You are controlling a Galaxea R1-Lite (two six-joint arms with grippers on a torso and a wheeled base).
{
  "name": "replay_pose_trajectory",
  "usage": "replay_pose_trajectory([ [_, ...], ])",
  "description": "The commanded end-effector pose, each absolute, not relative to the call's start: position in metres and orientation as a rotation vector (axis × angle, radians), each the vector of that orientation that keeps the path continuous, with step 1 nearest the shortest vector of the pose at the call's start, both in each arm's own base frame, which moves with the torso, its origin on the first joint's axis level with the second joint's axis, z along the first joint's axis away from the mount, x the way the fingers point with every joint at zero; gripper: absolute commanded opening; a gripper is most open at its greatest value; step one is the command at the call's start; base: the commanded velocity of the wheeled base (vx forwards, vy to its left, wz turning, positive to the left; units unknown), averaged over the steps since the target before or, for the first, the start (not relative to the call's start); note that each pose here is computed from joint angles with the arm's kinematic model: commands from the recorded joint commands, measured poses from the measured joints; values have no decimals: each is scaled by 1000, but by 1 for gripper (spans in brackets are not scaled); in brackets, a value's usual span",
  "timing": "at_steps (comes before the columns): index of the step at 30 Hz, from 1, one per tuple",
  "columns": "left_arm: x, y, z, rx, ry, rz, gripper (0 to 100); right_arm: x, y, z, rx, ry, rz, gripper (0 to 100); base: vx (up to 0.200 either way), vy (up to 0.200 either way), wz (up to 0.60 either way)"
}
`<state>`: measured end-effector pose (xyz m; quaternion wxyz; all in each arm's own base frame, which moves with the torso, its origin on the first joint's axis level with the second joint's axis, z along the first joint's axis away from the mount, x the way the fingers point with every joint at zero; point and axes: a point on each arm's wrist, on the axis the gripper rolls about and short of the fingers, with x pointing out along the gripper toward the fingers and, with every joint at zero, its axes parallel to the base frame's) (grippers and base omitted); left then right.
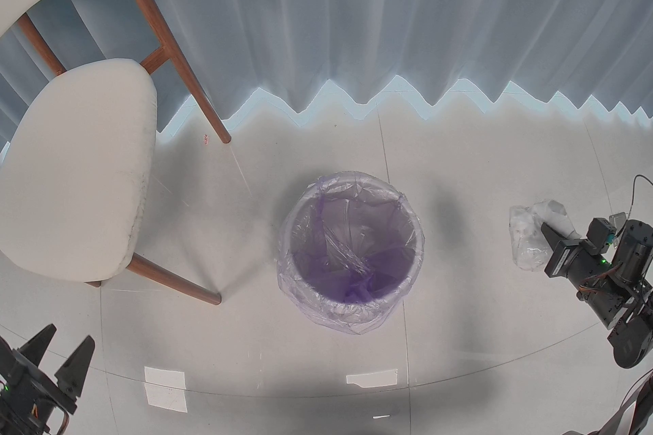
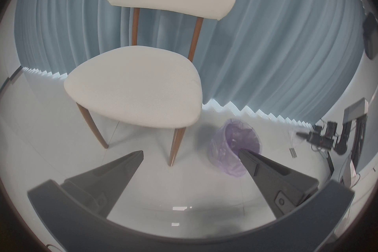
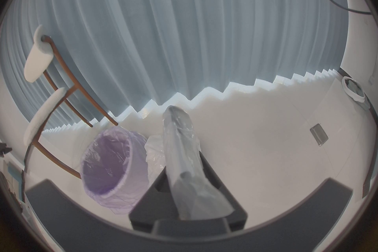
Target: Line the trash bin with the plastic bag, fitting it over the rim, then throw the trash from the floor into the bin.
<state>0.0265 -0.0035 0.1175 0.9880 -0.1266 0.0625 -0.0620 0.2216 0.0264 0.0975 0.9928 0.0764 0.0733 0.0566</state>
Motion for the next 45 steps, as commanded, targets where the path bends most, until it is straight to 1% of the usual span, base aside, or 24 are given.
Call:
replay_pose_trajectory([
  [1,-17,1,83,-163,42,-188,100,169,22,133,155,-20,137,0,0,0,0],
  [4,-16,1,84,-157,38,-169,100,164,21,139,158,-54,137,0,0,0,0],
  [8,-16,2,84,-147,34,-128,100,161,21,140,141,-51,150,0,0,0,0],
  [10,-15,4,84,-160,22,-9,100,161,23,140,130,-50,180,0,0,0,0],
  [11,-15,5,84,-164,19,23,100,161,23,139,129,-48,188,0,0,0,0],
  [12,-16,8,83,-198,18,132,100,161,23,139,132,-44,204,0,0,0,0],
  [14,-16,9,82,-226,11,202,100,163,24,139,138,-40,209,0,0,0,0],
  [16,-16,9,83,-223,10,202,100,165,25,139,138,-39,218,0,0,0,0],
  [17,-16,9,83,-208,12,196,100,168,30,138,140,-29,242,0,0,0,0],
  [19,-16,8,82,-178,22,156,100,169,33,135,138,-15,258,0,0,0,0],
  [21,-15,4,82,-158,44,-13,100,171,40,132,130,8,292,0,0,0,0],
  [22,-15,4,82,-146,47,-50,100,172,43,130,128,17,308,0,0,0,0],
  [27,-16,2,81,-73,55,-104,100,185,50,125,89,38,324,0,0,0,0],
  [32,-16,3,81,-94,54,-91,100,198,53,120,69,56,319,0,0,0,0],
  [34,-15,3,81,-129,53,-58,100,197,53,119,62,63,319,0,0,0,0],
  [35,-16,5,82,-173,45,-4,100,196,53,119,53,65,320,0,0,0,0],
  [36,-16,5,82,-176,43,1,100,196,53,119,51,64,320,0,0,0,0],
  [37,-16,6,82,-204,37,44,100,193,52,118,34,66,321,0,0,0,0],
  [39,-16,6,82,-218,29,67,100,187,50,118,23,68,321,0,0,0,0],
  [42,-16,6,82,-178,34,48,100,179,48,117,21,77,323,0,0,0,0],
  [45,-15,4,82,-122,48,-28,100,176,47,118,23,71,323,0,0,0,0],
])
